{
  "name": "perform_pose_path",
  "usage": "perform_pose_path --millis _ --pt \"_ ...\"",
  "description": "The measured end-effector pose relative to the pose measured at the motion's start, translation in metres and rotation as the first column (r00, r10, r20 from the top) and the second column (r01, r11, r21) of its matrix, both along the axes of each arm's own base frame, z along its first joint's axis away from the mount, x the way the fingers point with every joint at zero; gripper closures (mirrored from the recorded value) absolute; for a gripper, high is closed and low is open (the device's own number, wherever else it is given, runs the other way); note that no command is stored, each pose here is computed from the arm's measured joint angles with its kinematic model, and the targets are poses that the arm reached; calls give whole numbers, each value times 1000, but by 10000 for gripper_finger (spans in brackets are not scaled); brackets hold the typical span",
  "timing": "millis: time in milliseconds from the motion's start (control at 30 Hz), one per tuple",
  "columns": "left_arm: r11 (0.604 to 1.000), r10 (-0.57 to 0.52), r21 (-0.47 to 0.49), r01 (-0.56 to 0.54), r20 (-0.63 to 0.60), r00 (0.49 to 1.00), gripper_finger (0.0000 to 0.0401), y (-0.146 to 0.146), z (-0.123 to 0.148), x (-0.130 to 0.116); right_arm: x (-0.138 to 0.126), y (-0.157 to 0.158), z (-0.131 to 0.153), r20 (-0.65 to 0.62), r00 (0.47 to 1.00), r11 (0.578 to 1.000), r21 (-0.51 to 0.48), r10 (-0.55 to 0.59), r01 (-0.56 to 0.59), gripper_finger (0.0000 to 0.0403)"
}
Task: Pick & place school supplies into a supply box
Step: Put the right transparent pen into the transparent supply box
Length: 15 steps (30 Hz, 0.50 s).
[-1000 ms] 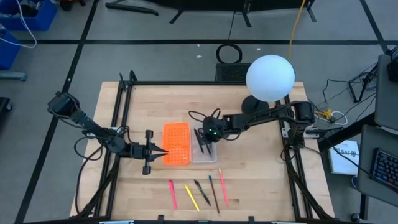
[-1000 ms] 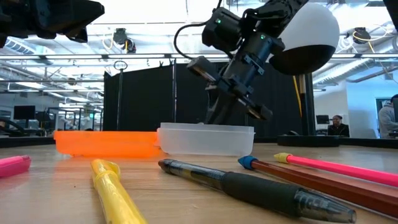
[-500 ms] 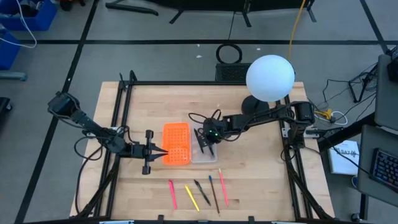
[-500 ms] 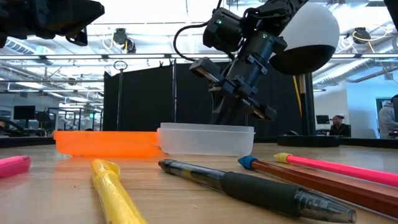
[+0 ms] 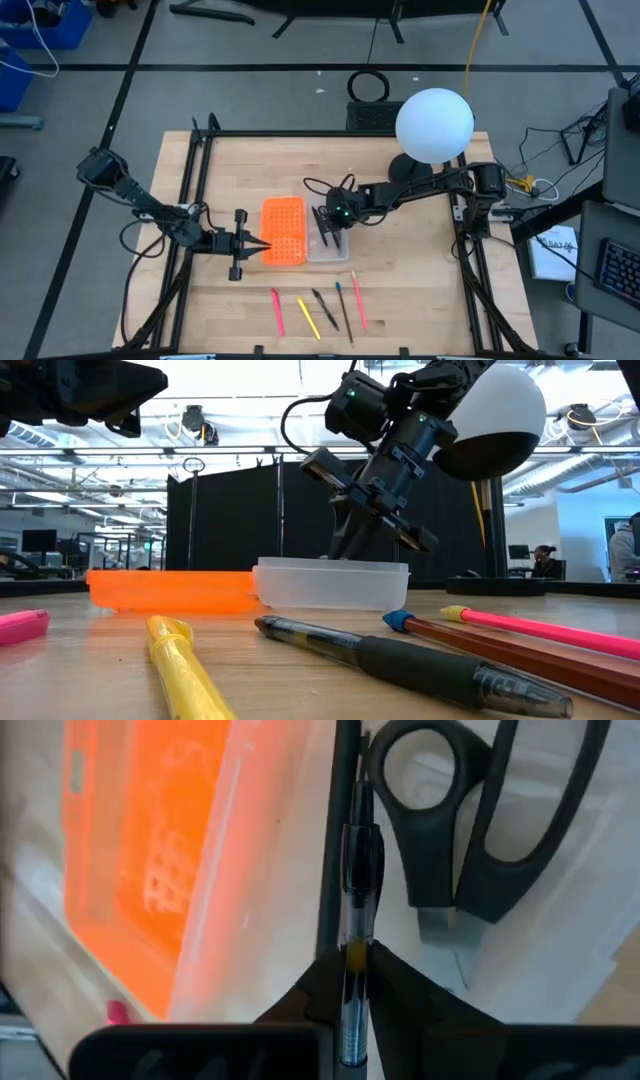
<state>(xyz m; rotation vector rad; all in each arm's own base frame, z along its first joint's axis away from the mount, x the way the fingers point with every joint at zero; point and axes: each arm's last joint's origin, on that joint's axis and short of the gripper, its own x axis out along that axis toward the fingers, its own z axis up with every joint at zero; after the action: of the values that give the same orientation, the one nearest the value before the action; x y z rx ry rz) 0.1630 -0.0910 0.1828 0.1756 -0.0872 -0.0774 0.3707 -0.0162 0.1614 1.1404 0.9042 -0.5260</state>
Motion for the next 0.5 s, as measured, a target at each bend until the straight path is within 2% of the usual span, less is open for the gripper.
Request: perform_pose_path --millis 233,500 --pt "1000 0 0 0 0 1000 366 0 0 0 -1 -10 -6 -28 999 998 42 -44 45 375" --pt "1000 0 2 0 0 1000 366 0 0 0 11 -20 -21 37 998 999 12 -42 42 372"
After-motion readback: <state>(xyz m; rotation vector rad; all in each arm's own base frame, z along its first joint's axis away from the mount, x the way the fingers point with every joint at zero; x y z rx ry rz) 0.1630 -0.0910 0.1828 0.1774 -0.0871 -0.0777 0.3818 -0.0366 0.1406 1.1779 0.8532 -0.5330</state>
